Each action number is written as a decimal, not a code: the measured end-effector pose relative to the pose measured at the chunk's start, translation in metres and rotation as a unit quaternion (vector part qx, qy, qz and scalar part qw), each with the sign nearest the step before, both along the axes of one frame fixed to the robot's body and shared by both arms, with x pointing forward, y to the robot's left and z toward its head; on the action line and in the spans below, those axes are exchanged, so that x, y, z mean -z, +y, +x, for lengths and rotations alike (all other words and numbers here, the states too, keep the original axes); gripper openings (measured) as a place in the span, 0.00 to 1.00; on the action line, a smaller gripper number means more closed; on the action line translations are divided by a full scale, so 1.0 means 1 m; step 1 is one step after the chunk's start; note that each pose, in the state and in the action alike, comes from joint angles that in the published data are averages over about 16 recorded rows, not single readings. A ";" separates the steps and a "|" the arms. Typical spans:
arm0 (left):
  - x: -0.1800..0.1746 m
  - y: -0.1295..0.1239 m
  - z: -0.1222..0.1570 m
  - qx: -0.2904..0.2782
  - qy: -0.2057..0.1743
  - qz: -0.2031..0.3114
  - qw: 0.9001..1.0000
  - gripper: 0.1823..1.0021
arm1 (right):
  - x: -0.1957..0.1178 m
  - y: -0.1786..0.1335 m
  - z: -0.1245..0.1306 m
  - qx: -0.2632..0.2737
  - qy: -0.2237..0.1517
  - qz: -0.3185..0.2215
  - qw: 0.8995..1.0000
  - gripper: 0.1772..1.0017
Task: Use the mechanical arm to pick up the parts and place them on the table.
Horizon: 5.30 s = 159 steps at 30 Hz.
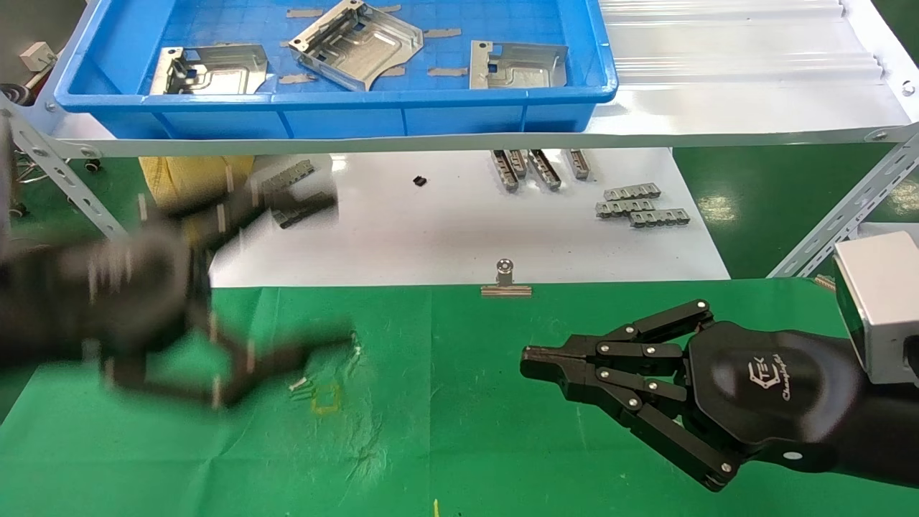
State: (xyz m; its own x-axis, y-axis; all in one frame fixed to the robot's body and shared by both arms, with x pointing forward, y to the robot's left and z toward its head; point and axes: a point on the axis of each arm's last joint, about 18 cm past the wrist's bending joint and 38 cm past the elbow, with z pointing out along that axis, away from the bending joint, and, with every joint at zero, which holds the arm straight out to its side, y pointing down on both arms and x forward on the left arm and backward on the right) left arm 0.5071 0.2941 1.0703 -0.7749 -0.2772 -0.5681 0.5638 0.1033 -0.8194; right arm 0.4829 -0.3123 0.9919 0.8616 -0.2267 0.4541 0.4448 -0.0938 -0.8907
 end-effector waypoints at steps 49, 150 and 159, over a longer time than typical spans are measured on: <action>-0.138 -0.022 0.204 -0.375 0.027 -0.067 0.924 0.76 | 0.000 0.000 0.000 0.000 0.000 0.000 1.000 0.32; 0.117 0.040 0.162 -0.156 -0.123 0.314 0.928 0.14 | 0.000 0.000 0.000 0.000 0.000 0.000 1.000 1.00; 0.111 0.042 0.154 -0.151 -0.098 0.269 0.946 0.24 | 0.000 0.000 0.000 0.000 0.000 0.000 1.000 1.00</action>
State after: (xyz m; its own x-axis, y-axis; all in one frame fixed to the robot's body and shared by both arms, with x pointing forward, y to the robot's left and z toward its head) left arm 0.6607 0.3364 0.9594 -0.5719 -0.0977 -0.8145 0.5781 0.6564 -0.4847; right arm 0.4829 -0.3123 0.9919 0.8616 -0.2267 0.4541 0.4448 -0.0938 -0.8907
